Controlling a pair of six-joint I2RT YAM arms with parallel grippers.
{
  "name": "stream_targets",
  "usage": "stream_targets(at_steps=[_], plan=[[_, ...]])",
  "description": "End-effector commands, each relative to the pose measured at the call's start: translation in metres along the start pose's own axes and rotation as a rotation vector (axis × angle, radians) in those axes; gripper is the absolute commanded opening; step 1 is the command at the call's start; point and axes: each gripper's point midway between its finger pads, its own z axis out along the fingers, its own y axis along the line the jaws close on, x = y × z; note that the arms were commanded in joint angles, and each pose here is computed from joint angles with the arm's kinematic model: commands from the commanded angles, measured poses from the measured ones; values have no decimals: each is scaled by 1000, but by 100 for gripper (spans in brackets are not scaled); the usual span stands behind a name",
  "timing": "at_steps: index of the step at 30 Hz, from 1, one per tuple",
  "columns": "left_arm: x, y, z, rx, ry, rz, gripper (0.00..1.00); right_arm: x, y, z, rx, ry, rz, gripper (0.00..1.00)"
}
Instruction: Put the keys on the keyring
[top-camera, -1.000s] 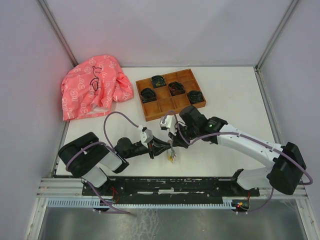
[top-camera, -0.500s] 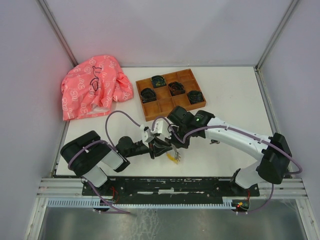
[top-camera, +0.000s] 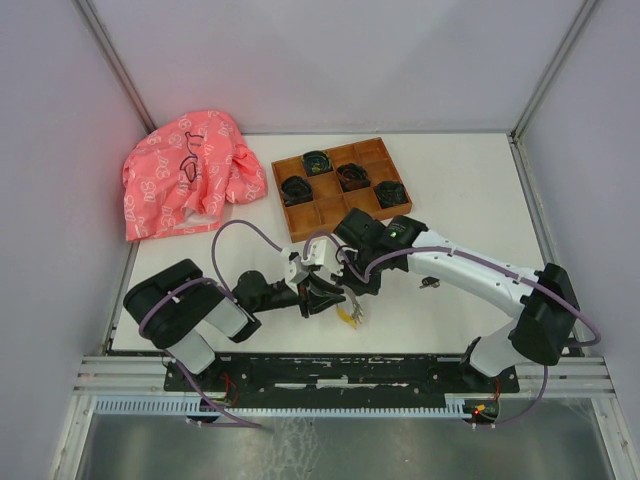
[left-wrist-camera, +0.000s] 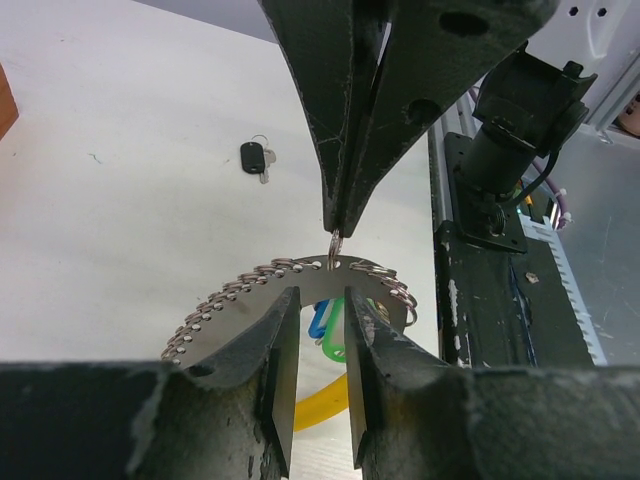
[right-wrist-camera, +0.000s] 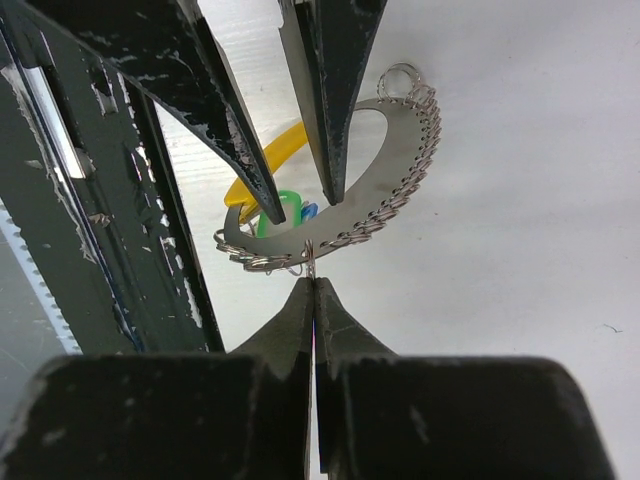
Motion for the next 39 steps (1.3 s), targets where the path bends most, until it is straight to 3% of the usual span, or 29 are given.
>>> stream_targets(at_steps=[1,28,39], plan=[[-54,-17,16,111,-182,126,32,-36,5,4,-40,-111,-85,1],[-76,-21,15,120,-238,216,28,-26,-10,-11,12,-156,-70,1],[-68,-14,23,117,-217,224,24,-26,-10,-20,20,-168,-86,1]])
